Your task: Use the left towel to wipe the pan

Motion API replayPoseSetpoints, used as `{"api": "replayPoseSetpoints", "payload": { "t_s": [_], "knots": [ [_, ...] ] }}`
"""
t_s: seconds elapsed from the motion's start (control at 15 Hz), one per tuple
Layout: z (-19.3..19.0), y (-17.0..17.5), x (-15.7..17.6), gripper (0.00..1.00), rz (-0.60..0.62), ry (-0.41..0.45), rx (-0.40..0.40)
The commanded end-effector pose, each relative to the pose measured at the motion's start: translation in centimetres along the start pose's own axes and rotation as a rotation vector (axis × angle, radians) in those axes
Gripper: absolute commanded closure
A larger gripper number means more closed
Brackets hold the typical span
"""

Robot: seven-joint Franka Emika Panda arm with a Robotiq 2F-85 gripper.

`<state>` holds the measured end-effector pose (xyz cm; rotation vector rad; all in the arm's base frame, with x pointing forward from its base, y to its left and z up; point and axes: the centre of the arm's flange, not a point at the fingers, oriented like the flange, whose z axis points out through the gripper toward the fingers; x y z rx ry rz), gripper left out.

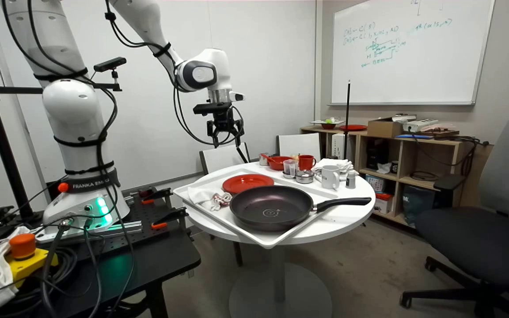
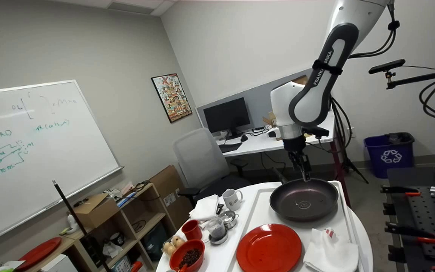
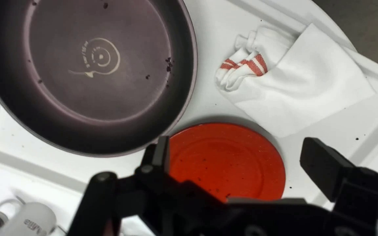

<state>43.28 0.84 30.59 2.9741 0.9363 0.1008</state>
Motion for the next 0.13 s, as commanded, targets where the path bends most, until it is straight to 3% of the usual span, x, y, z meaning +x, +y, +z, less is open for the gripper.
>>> {"api": "replayPoseSetpoints", "payload": {
  "t_s": [0.0,0.07],
  "knots": [
    [-0.28,0.68,-0.48,0.00,0.035,-0.002,0.003],
    [-0.44,1.10,-0.78,0.00,0.054,-0.002,0.003]
  ]
}}
